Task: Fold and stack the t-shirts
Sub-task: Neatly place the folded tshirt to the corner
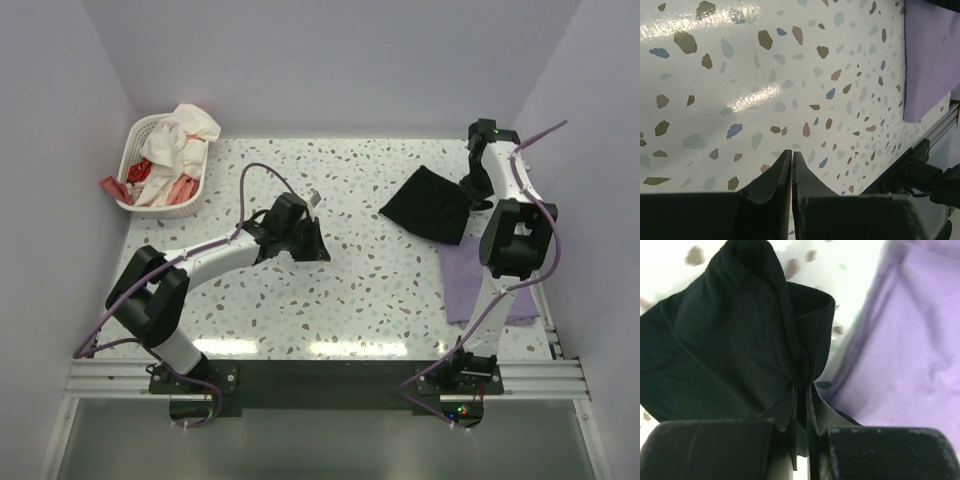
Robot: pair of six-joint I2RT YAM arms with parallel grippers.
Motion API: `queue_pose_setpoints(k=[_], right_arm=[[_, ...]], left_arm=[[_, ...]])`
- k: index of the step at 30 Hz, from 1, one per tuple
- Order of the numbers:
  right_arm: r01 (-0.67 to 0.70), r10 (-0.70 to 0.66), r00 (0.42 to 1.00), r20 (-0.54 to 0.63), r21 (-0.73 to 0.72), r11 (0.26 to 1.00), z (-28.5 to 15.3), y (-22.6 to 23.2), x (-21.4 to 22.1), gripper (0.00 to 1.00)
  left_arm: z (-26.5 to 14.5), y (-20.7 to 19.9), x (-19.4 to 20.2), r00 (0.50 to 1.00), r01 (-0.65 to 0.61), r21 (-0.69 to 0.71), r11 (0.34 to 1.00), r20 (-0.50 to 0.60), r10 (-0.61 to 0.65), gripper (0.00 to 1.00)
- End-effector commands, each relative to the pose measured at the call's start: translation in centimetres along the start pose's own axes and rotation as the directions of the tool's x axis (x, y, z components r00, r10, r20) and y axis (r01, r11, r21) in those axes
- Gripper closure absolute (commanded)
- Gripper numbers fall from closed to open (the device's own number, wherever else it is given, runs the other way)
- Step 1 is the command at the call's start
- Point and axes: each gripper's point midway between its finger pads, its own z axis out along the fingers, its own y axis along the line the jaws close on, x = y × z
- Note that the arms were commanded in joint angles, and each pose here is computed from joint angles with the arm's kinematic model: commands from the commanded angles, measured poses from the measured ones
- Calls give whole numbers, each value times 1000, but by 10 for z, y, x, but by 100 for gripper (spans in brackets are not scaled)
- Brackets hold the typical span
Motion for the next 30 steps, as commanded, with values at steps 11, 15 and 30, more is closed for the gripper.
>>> queue_pose_setpoints(k=[11,15,30], right_arm=[[-259,234,961,148,180,949,-58,-113,-35,100],[-352,317,927,201,176,919,-68,-144,-43,100],[-341,326,925,194,53,938,-80,-143,-57,100]], left_arm=[[-13,-23,-22,998,-47,46,998,44,45,92],[-14,-27,-20,998,-48,48,998,43,46,92],[-15,-34,-19,998,-49,41,998,41,47,92]])
